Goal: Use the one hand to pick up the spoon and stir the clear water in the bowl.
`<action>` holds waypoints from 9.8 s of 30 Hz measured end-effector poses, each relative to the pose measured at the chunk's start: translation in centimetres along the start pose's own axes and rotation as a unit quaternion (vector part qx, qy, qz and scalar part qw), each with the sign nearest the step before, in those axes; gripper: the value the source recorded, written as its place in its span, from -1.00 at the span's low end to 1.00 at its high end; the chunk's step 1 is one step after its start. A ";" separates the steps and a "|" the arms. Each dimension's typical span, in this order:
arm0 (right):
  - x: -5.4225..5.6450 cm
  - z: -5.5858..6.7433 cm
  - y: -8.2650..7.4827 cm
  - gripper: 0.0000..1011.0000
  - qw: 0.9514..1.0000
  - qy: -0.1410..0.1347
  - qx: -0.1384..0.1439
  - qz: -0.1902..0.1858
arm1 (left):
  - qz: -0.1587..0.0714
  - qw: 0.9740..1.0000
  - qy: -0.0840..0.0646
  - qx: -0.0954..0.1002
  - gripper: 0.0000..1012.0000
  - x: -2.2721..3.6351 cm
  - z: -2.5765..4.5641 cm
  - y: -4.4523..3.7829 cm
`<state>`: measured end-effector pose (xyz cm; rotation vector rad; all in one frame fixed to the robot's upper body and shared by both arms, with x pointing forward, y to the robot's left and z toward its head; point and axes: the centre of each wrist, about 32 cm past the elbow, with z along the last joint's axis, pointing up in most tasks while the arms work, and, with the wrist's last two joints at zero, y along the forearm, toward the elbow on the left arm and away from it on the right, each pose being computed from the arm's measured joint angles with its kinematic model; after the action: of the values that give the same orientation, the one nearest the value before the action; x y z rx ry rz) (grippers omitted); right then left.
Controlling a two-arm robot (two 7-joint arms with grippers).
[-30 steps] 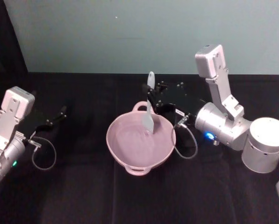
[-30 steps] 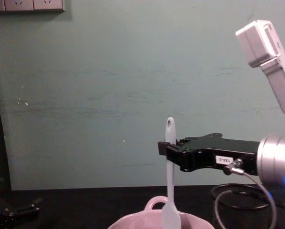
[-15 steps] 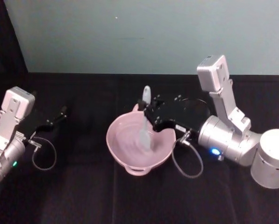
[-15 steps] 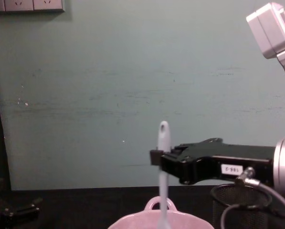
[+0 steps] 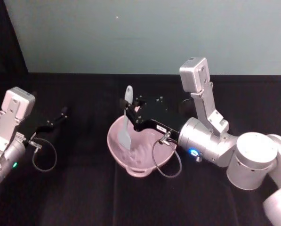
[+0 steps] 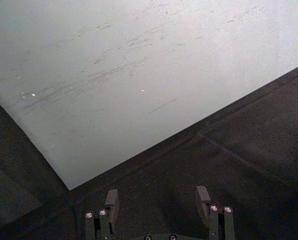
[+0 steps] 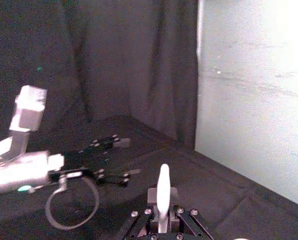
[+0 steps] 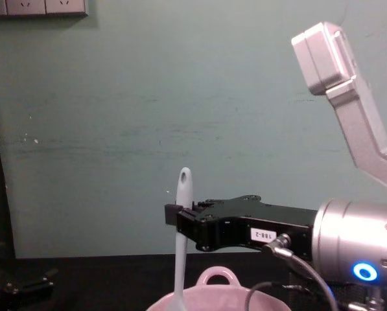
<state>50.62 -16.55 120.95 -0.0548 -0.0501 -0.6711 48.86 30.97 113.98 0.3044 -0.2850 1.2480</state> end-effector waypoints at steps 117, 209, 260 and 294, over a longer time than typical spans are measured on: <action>-1.2 -2.3 0.5 -0.77 0.997 -0.025 0.023 -0.066 | 0.000 1.000 0.000 0.000 1.00 0.00 0.00 0.00; -0.9 -1.0 -3.9 -0.77 0.997 -0.004 -0.003 -0.081 | 0.000 1.000 0.000 0.000 1.00 0.00 0.00 0.00; -1.4 -1.4 -2.4 -0.77 0.991 -0.028 -0.003 -0.127 | 0.000 1.000 0.000 0.000 1.00 0.00 0.00 0.00; -2.8 -2.3 1.8 -0.77 0.988 0.006 0.043 -0.147 | 0.000 1.000 0.000 0.000 1.00 0.00 0.00 0.00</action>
<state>49.61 -13.54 118.45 0.0405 -0.0774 -0.9626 48.86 30.97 113.98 0.3045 -0.2850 1.2479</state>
